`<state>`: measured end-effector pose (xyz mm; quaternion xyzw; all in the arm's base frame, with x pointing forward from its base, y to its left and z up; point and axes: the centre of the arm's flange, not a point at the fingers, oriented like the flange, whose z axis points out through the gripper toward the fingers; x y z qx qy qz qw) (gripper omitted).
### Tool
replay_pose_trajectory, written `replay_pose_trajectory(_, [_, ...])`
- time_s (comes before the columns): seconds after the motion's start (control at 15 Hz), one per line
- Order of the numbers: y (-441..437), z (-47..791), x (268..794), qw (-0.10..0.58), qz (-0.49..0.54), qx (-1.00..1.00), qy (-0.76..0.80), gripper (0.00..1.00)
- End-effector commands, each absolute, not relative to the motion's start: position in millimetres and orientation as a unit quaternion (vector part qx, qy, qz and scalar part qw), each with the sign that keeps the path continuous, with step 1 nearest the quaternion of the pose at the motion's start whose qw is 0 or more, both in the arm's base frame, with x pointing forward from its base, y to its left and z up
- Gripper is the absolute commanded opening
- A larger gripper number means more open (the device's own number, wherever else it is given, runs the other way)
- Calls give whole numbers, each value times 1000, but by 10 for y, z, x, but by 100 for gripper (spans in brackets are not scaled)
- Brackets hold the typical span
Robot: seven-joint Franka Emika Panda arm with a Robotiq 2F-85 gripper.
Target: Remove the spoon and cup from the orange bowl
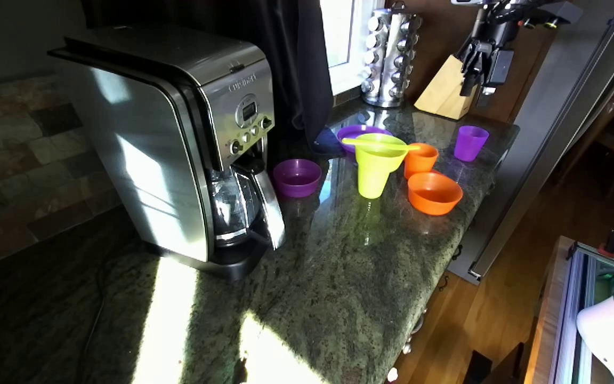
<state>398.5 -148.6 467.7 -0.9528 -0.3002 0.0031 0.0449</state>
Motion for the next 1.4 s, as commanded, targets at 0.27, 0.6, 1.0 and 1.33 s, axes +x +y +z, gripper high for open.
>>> replay_pose_trajectory(0.27, [-1432, 4797, 3835, 52, -36, -954, -292, 100])
replay_pose_trajectory(0.6, [-1419, 4853, 3807, 47, -44, -956, -286, 100])
replay_pose_trajectory(1.0, [-1461, 4903, 3899, 42, -29, -955, -293, 100])
replay_pose_trajectory(1.33, [-1460, 4898, 3897, 43, -29, -955, -292, 100])
